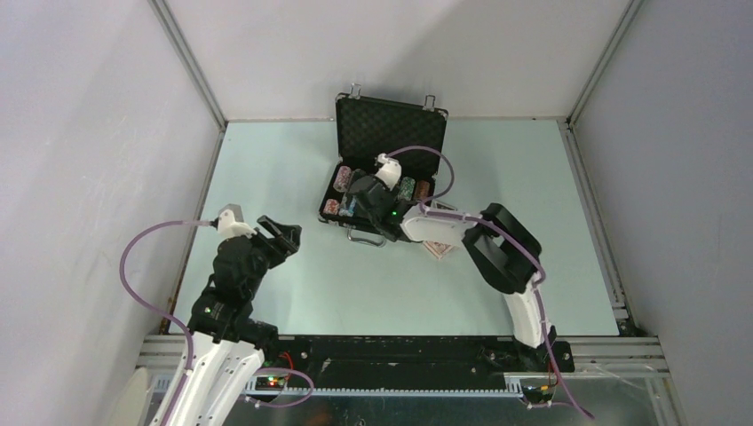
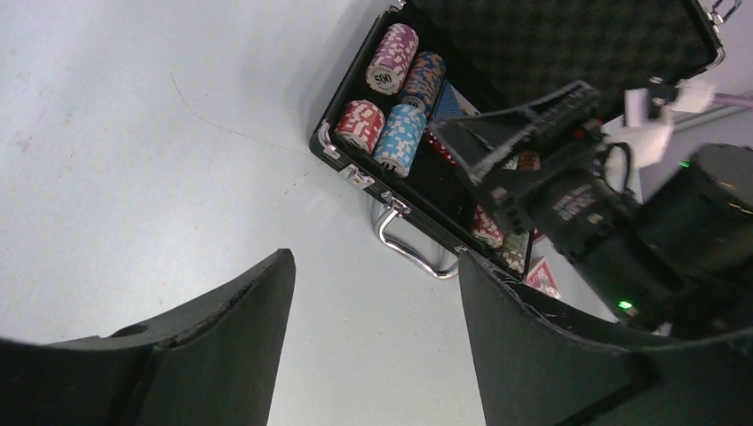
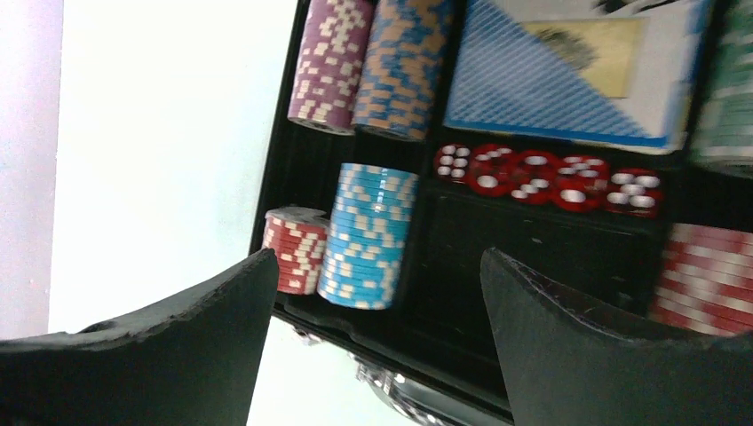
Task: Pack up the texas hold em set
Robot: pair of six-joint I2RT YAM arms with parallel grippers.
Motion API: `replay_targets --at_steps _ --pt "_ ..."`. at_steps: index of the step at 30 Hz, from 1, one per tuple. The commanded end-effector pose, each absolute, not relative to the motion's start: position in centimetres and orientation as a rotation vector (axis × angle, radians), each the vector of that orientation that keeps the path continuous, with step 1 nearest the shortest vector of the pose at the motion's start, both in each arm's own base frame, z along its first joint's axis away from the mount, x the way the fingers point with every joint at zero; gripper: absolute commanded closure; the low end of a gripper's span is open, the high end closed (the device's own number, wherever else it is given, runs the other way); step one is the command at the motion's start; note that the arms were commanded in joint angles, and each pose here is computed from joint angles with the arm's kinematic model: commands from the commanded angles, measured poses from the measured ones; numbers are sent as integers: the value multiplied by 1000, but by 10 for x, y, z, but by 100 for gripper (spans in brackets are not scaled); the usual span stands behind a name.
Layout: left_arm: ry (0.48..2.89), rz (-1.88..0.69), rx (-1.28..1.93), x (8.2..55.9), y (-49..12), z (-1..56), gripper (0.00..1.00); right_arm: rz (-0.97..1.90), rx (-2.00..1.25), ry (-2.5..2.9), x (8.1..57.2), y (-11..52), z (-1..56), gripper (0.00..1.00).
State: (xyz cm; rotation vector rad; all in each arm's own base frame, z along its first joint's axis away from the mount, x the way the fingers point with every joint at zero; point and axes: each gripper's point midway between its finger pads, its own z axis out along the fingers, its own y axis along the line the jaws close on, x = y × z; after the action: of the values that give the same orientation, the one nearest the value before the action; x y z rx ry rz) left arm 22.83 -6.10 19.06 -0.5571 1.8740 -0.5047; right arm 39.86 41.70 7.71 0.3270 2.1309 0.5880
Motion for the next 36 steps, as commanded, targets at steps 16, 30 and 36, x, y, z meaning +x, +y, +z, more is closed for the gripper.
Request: replay_targets --at_steps 16,30,36 --pt "1898 -760 -371 247 -113 193 0 -35 516 2373 303 189 106 0" --pt "1818 -638 -317 243 -93 194 0 -46 700 2459 288 163 57 13" --pt "1799 -552 -363 242 -77 185 0 3 718 2461 295 167 46 17"
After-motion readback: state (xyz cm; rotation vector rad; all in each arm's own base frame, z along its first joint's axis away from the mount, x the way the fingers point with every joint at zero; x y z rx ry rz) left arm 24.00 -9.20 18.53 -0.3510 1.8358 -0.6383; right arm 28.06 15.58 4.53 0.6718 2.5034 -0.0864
